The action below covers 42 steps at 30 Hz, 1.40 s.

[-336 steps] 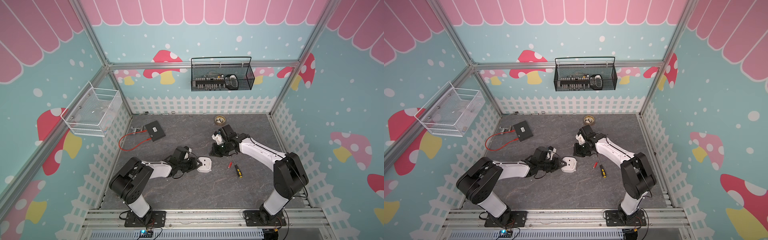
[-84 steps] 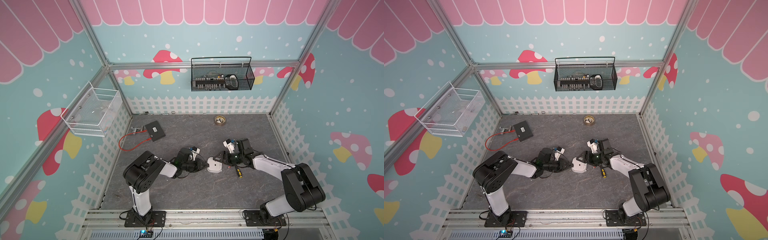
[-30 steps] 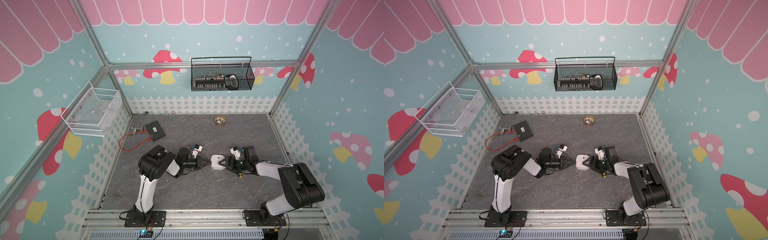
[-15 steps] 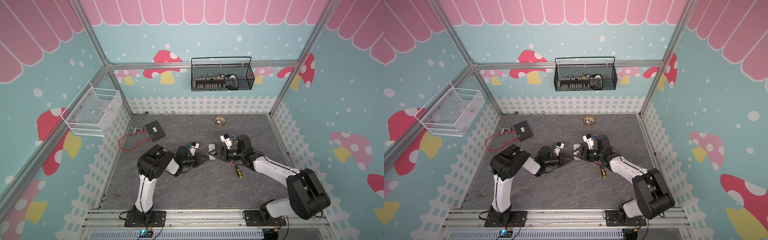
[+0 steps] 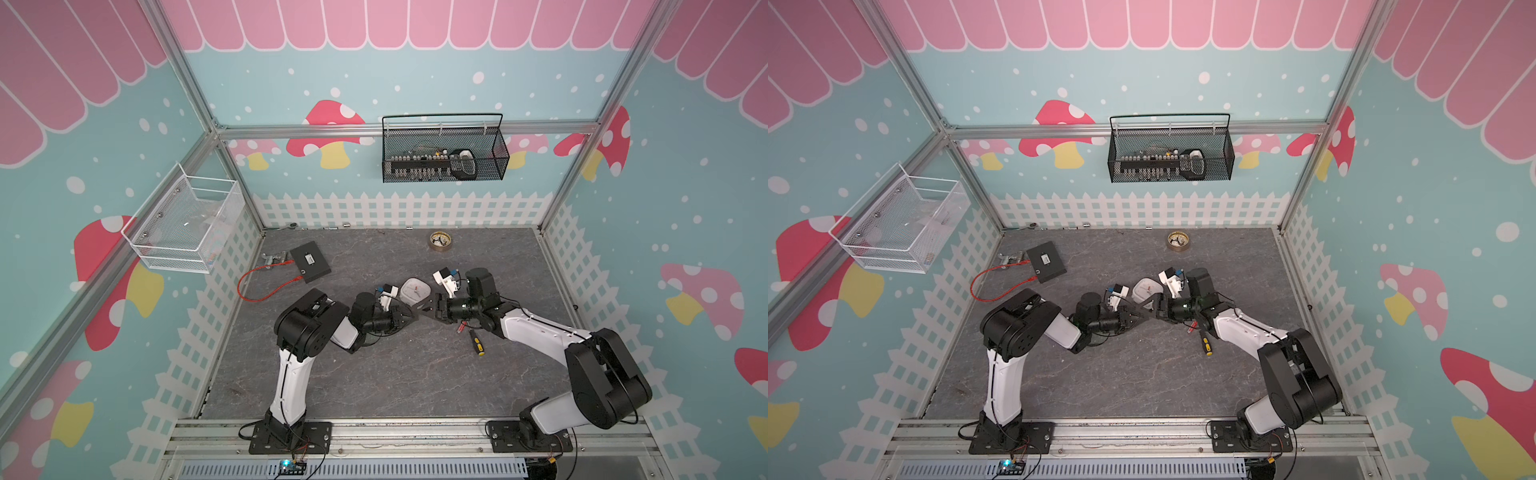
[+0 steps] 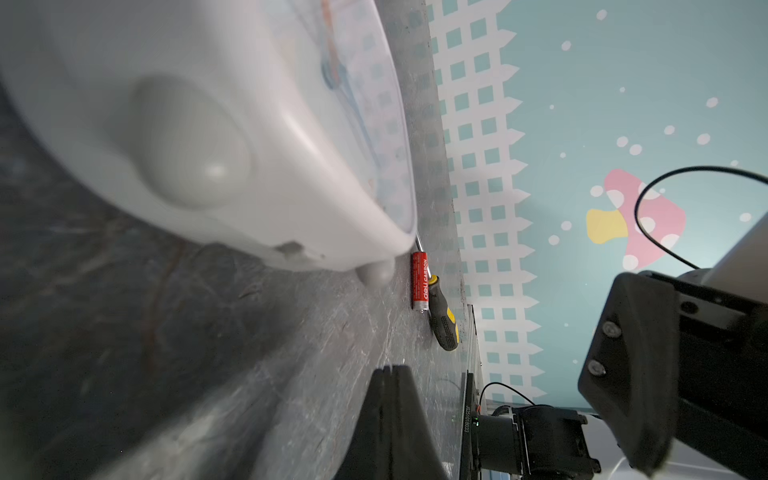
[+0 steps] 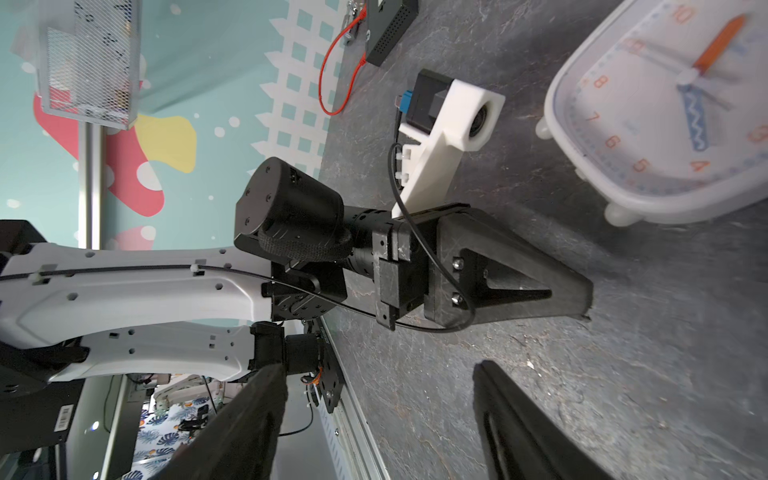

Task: Remove the battery from the alarm
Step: Adjust the alarm at the center of the board.

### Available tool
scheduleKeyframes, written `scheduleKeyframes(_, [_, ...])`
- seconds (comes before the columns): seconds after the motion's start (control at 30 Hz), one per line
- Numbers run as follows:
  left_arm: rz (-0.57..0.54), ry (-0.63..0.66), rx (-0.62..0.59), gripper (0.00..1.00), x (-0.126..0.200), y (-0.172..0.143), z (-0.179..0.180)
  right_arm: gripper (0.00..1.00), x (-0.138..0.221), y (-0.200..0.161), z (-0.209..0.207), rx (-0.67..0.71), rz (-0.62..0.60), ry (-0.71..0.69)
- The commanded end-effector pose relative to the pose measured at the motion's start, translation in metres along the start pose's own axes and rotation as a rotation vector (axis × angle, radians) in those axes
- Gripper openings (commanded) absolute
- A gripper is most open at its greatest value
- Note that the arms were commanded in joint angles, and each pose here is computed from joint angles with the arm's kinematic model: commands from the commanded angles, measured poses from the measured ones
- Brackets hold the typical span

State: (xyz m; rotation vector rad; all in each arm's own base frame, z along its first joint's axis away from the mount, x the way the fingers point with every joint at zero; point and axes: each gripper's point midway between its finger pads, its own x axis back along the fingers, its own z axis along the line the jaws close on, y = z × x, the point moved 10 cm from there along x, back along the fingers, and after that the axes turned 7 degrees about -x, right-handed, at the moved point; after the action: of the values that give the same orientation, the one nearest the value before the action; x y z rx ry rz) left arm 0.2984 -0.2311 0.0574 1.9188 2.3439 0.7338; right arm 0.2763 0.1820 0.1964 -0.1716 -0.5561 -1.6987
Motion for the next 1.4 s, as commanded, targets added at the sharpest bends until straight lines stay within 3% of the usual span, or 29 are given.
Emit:
scheduleKeyframes(0.0, [0.444, 0.574, 0.514, 0.00, 0.044, -0.150, 0.102, 0.76, 0.011, 0.023, 0.007, 0.083, -0.065, -0.176])
scheduleKeyframes(0.1, [0.431, 0.571, 0.506, 0.03, 0.046, -0.147, 0.098, 0.73, 0.011, 0.056, 0.010, 0.152, -0.116, -0.363])
scheduleKeyframes(0.23, [0.382, 0.555, 0.484, 0.44, 0.050, -0.138, 0.081, 0.65, -0.001, 0.112, 0.011, 0.227, -0.124, -0.546])
scheduleKeyframes(0.33, [0.333, 0.558, 0.454, 0.54, 0.053, -0.127, 0.065, 0.61, -0.024, 0.145, -0.001, 0.250, -0.079, -0.622])
scheduleKeyframes(0.57, [0.239, 0.561, 0.407, 0.58, 0.049, -0.093, 0.042, 0.59, -0.056, 0.172, -0.025, 0.270, 0.031, -0.655])
scheduleKeyframes(0.77, [0.174, 0.558, 0.394, 0.62, 0.040, -0.066, 0.038, 0.60, -0.069, 0.170, -0.044, 0.263, 0.110, -0.657])
scheduleKeyframes(1.13, [0.110, 0.576, 0.373, 0.62, 0.020, -0.012, 0.052, 0.58, -0.073, 0.132, -0.070, 0.216, 0.205, -0.605])
scheduleKeyframes(1.37, [0.078, 0.614, 0.371, 0.62, 0.025, 0.009, 0.067, 0.52, -0.066, 0.091, -0.071, 0.184, 0.218, -0.535])
